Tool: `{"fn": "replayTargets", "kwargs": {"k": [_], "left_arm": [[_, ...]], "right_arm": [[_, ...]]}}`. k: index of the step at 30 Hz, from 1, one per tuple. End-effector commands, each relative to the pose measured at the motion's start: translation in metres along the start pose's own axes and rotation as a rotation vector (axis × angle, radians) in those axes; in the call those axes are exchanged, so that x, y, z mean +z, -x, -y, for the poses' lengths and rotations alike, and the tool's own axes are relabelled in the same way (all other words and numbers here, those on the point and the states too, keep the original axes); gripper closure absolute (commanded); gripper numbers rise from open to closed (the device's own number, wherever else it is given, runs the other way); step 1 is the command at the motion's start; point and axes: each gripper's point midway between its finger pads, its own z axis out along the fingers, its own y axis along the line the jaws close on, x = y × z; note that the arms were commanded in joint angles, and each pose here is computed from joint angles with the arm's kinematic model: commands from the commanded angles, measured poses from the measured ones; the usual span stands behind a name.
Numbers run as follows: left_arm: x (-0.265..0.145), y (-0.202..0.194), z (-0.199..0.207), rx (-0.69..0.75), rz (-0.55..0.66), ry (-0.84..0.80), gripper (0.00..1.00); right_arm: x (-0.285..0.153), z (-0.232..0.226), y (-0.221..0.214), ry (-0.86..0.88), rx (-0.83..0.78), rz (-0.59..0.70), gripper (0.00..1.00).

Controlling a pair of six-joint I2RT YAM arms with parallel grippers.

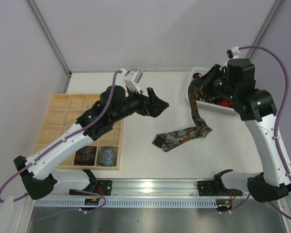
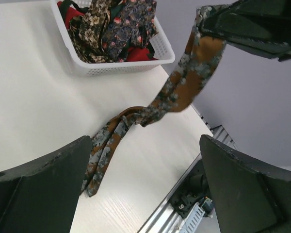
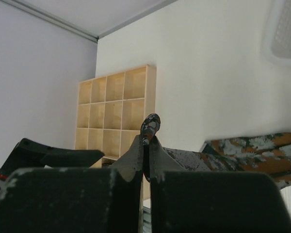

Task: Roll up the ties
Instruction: Flatten the tie

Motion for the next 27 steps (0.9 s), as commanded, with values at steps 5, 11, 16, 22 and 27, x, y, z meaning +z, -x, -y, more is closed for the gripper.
{"fn": "replayTargets", "kwargs": {"k": [5, 11, 16, 22, 27], "left_arm": [[0.035, 0.026, 0.048, 0.095, 0.113, -0.171, 0.0], [0.012, 0.024, 0.071, 0.178, 0.143, -0.425, 0.0], [-0.003, 0.008, 0.09, 0.198, 0.112, -0.605, 0.0], [-0.008, -0.001, 0.097, 0.188, 0.082, -0.678, 0.0], [-0.003, -0.005, 0.097, 0.162, 0.054, -0.683, 0.01]], "right_arm": [[-0.03, -0.054, -0.026, 0.387, -0.065, -0.079, 1.0], [-0.053, -0.089, -0.044, 0.643, -0.125, -0.199, 1.0], [-0.064, -0.095, -0.052, 0.743, -0.105, -0.251, 1.0], [-0.071, -0.106, -0.051, 0.828, -0.068, -0.263, 1.0], [-0.078, -0.114, -0.048, 0.873, -0.054, -0.273, 1.0]]}}
